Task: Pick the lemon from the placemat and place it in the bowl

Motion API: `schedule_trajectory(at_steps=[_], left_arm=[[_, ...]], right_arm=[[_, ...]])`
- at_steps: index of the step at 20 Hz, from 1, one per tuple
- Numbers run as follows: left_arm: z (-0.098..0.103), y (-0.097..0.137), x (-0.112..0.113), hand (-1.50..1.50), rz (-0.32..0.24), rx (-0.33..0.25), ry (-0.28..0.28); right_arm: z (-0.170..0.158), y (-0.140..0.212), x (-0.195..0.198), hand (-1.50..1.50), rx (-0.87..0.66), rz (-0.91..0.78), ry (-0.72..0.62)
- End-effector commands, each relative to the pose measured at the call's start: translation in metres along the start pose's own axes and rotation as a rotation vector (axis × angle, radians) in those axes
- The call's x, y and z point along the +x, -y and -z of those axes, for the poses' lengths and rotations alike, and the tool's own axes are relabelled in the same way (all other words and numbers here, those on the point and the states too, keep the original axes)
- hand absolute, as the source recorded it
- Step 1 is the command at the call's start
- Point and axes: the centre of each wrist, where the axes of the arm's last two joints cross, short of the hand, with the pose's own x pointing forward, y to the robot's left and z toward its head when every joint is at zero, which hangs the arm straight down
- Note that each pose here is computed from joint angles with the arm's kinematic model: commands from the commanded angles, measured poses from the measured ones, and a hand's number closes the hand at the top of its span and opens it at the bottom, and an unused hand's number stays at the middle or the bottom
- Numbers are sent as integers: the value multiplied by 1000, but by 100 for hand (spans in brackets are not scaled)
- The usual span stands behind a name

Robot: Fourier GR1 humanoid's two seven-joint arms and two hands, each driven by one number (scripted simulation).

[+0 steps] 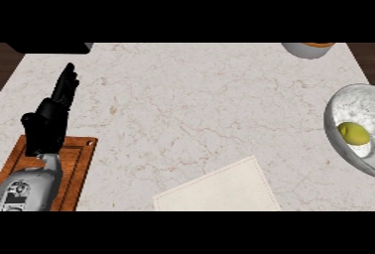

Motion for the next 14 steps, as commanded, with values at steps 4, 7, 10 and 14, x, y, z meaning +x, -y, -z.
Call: schedule_trajectory(at_steps=[4, 7, 10, 14], left_arm=[[0, 1, 3, 0, -17, 6, -7], [-4, -8, -9, 0, -5, 22, -22], [1, -8, 6, 0, 3, 19, 5], [-5, -6, -10, 0, -7, 25, -12]], right_arm=[[-46, 62, 5, -150, 30, 179, 40], [-72, 71, 0, -150, 73, 211, 62], [-77, 80, 4, -150, 104, 195, 39], [-84, 78, 1, -150, 121, 220, 60]])
